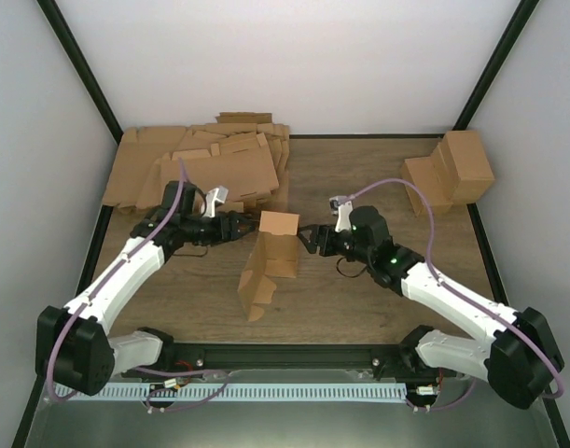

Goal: Fold the paper box

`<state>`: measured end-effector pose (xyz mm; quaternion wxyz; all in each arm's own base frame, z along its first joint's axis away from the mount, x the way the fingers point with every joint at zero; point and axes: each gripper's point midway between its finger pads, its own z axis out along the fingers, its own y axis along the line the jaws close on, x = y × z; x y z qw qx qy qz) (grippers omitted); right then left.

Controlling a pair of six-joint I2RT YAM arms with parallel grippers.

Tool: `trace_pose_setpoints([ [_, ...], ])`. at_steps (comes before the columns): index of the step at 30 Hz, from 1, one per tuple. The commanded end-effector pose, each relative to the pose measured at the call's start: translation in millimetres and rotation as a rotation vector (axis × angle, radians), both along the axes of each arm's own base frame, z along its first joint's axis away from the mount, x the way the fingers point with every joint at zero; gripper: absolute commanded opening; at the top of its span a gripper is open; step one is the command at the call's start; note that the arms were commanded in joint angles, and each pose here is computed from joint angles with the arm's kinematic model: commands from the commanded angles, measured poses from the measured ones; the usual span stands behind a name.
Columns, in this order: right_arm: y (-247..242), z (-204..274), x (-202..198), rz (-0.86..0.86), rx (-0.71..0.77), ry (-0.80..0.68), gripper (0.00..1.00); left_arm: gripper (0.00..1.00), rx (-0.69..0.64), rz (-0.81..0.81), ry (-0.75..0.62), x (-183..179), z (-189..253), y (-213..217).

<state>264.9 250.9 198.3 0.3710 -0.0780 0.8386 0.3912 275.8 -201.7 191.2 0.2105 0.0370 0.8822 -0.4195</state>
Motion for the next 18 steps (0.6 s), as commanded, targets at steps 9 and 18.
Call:
trace_pose_setpoints([
  [9,10.2,1.9,13.0,0.015,-0.007,-0.009,0.71,0.69,-0.036,-0.094,-0.001,8.1,-5.9,-23.4],
  [18,12.2,-1.7,9.4,0.048,-0.027,-0.010,0.68,0.66,-0.029,-0.109,0.010,7.5,-10.2,-27.9],
])
